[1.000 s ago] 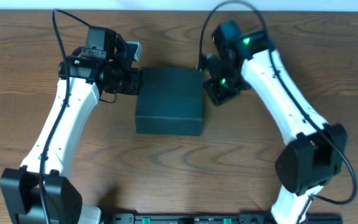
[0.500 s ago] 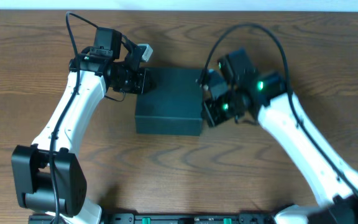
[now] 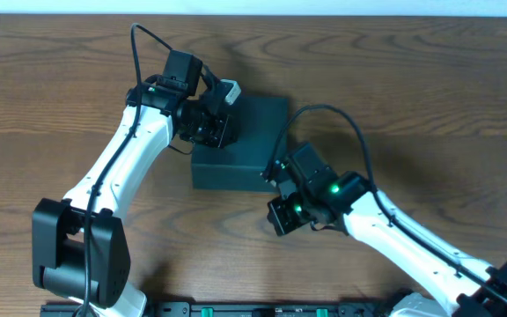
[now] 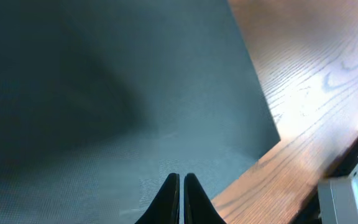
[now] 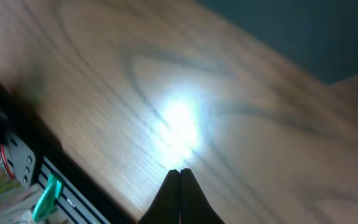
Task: Pack container
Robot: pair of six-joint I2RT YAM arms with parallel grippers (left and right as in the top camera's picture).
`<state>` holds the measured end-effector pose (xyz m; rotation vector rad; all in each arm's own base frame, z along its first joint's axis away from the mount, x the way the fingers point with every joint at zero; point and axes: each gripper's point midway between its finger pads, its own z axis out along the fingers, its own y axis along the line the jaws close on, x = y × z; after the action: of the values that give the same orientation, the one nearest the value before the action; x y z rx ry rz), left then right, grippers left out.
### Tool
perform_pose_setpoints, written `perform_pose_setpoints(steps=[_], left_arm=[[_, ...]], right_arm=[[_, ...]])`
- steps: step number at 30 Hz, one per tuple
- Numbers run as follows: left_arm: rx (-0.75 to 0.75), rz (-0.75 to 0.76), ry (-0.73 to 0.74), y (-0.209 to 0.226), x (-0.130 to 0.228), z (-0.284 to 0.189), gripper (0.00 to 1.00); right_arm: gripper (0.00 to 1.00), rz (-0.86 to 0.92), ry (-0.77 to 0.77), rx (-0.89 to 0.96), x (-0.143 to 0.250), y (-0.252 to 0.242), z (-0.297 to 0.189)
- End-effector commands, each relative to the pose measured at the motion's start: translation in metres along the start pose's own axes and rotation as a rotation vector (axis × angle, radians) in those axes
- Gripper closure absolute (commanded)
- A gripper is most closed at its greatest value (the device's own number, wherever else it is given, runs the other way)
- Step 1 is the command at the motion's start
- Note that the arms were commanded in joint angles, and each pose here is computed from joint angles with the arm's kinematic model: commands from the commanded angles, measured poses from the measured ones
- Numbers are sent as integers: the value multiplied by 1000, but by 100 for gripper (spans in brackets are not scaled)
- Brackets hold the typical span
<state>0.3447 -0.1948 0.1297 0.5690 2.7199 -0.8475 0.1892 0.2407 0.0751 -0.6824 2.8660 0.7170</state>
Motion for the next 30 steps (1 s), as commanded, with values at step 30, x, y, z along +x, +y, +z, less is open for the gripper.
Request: perform_pose_setpoints(steps=[30], left_arm=[[21, -67, 130, 31, 28, 54, 94]], right_arm=[[98, 239, -540, 592, -58, -33, 38]])
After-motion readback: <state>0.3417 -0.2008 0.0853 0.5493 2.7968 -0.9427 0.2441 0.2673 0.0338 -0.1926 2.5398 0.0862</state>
